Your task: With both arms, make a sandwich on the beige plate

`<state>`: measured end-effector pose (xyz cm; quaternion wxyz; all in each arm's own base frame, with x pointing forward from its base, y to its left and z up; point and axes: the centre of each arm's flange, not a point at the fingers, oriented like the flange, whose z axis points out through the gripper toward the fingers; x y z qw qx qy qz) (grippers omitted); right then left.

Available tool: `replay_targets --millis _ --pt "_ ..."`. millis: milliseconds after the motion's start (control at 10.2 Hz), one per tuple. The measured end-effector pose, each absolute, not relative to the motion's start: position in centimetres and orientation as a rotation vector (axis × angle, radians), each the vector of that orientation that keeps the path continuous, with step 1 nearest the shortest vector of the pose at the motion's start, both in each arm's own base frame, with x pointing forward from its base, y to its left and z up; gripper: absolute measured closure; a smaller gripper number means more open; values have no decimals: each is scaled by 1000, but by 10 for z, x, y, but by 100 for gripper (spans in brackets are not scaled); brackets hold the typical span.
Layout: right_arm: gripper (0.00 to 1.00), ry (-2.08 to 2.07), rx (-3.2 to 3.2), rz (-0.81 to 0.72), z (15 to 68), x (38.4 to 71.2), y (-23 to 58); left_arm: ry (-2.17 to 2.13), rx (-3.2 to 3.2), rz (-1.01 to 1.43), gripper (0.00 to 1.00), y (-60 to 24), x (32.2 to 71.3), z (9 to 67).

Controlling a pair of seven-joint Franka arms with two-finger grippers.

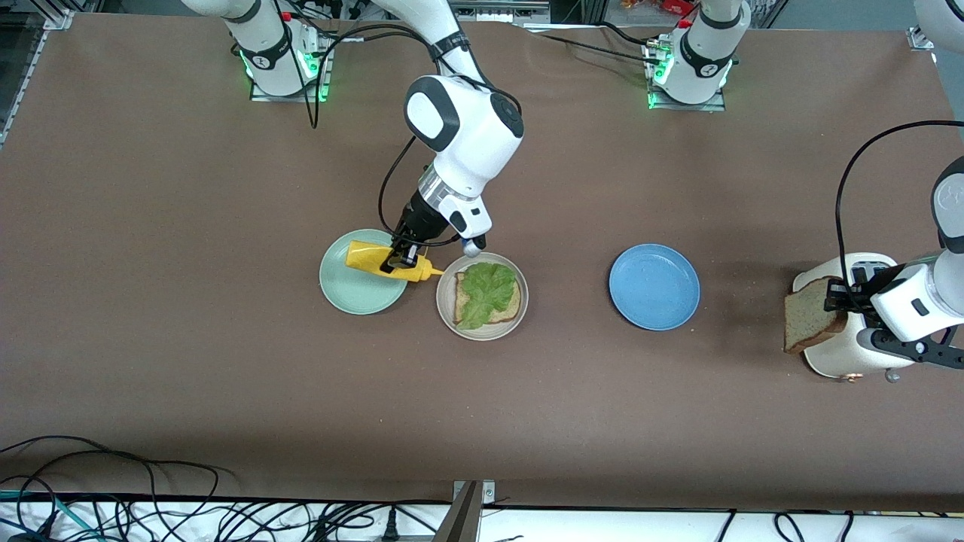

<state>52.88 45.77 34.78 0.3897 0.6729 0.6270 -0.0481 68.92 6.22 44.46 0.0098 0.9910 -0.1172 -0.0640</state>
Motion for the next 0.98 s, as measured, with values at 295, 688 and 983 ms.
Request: replay_targets --millis 295,688,983 --pt "95 1552 1871 -108 362 559 421 -368 3050 -189 91 50 690 444" --pt "95 1501 2143 -55 389 587 374 -314 2948 -182 91 33 693 435" --pt "95 1490 2368 -27 410 619 309 -233 2830 -200 91 7 696 420"
